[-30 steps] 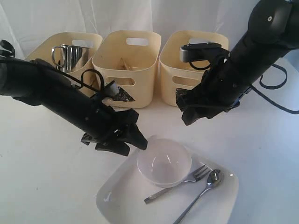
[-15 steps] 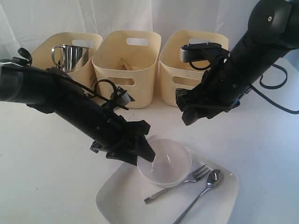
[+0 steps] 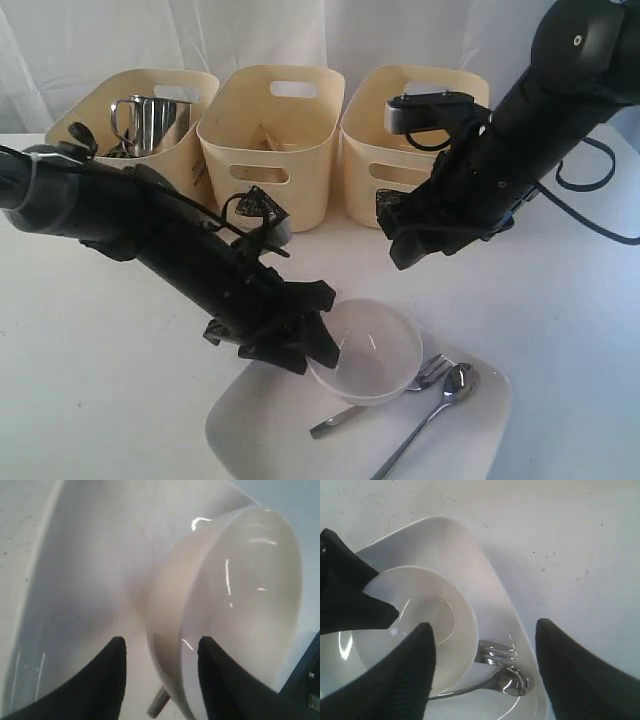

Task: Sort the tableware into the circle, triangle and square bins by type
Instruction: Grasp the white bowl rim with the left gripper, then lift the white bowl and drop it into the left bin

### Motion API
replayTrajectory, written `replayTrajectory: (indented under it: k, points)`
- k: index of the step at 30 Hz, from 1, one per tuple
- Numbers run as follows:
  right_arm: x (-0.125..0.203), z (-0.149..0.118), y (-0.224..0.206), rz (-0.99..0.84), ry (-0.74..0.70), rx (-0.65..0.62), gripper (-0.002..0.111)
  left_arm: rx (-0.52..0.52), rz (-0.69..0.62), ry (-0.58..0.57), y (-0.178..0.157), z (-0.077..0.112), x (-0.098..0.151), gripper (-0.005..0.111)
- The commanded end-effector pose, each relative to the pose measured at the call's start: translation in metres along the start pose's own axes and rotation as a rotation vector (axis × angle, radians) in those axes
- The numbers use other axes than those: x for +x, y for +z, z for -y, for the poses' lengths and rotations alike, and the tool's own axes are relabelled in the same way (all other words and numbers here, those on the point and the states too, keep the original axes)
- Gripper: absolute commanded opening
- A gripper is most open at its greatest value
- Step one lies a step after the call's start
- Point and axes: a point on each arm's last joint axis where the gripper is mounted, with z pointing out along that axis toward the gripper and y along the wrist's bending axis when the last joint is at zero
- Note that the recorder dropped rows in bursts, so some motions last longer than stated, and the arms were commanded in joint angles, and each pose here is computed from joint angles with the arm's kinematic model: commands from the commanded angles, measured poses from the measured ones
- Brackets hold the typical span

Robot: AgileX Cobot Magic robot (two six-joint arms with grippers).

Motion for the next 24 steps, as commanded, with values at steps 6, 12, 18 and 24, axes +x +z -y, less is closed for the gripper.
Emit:
replayTrajectory:
  k: [6,12,18,24]
  points:
    - [0.000,0.000,-0.001,-0.001,0.000,0.002,0.055,0.001,0.025,-0.048,0.005,-0.002,-0.004,0.017]
    - [0.000,0.000,-0.001,0.001,0.000,0.002,0.055,-0.010,0.049,-0.042,0.005,-0.003,-0.006,0.000]
    - [-0.001,0.001,-0.001,0.008,-0.004,0.009,0.055,-0.010,0.091,0.013,-0.005,0.005,-0.008,0.000]
    - [-0.002,0.001,-0.001,0.016,-0.007,0.017,0.055,-0.040,0.239,0.113,-0.040,0.023,-0.016,0.000]
